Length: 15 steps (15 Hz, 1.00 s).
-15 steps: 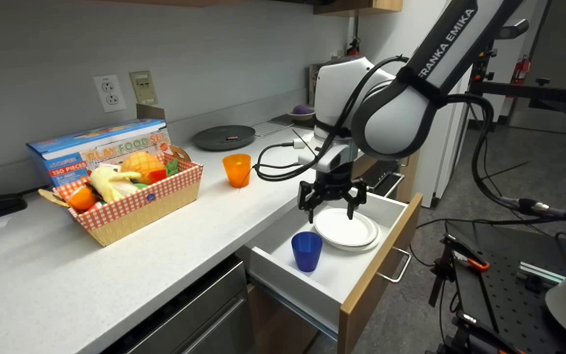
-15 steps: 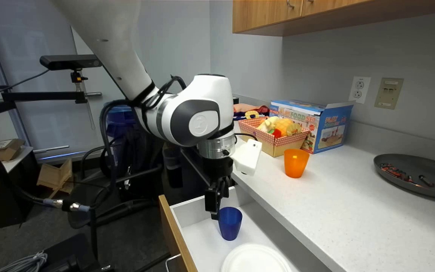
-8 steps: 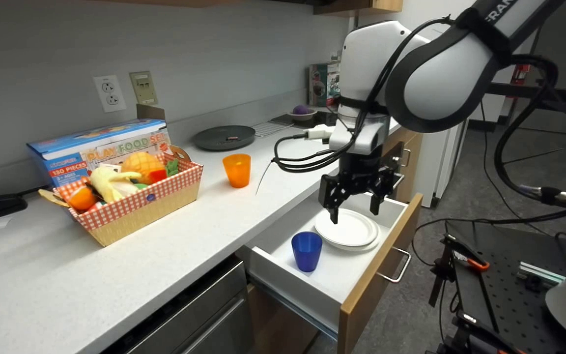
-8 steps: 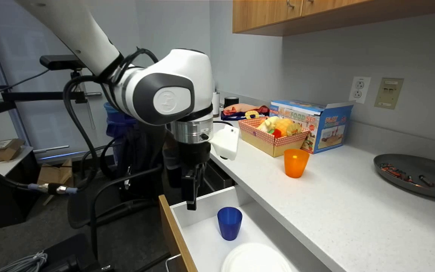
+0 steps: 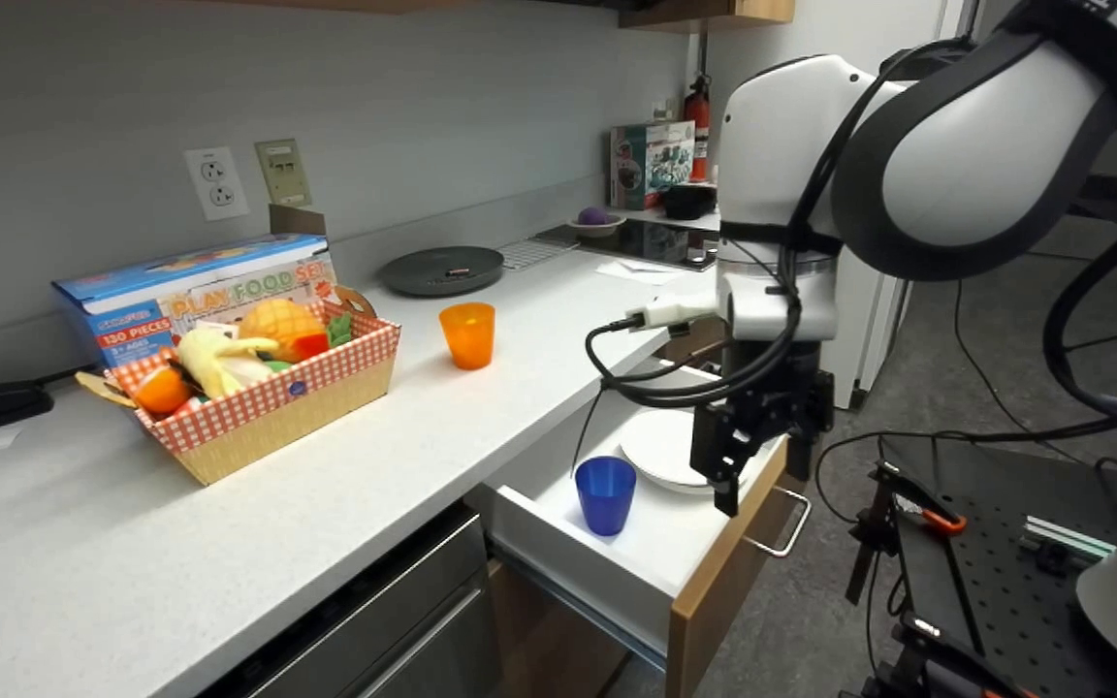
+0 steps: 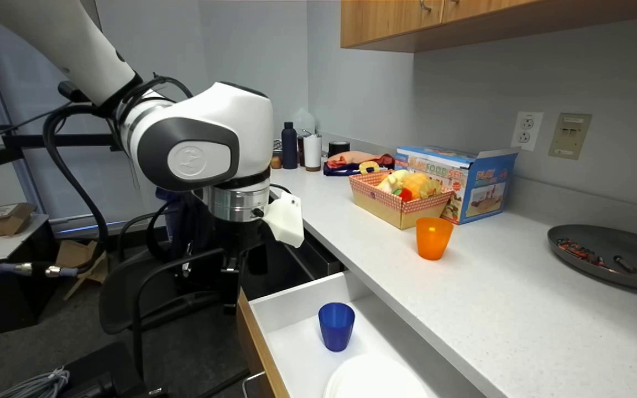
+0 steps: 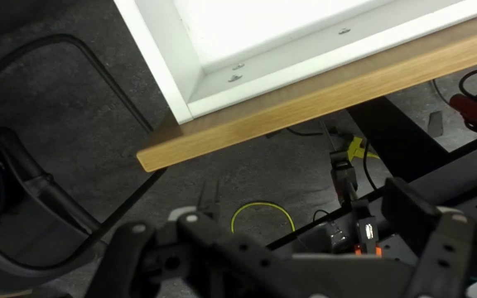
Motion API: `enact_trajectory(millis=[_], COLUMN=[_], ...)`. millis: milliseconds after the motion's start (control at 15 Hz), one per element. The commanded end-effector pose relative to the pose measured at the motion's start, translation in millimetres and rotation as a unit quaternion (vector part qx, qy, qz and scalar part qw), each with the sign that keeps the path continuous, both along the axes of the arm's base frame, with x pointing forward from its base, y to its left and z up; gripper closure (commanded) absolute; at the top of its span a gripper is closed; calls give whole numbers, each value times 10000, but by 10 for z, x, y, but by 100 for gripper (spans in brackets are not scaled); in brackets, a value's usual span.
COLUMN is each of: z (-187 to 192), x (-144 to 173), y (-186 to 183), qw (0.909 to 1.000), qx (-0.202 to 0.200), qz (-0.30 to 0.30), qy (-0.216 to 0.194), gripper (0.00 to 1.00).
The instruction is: Open the drawer, put the blue cup inside it, and then close it
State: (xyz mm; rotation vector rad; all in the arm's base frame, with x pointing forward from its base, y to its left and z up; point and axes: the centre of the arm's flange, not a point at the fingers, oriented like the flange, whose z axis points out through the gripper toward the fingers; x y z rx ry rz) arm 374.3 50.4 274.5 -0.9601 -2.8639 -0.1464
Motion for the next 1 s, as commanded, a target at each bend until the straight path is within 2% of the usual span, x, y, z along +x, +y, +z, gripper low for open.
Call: enact_trajectory(millis=[0, 133, 467, 667, 933], z=[-224, -375, -701, -845, -971], x=[-49, -4, 33, 132, 367], y=[-14, -31, -78, -120, -193], qw=[9995, 9987, 9938, 9913, 9923], qx=[-89, -146, 154, 88, -214], qz=[200, 255, 792, 1020, 968], qy=[226, 407, 764, 823, 747], gripper=[0, 0, 0, 0, 0])
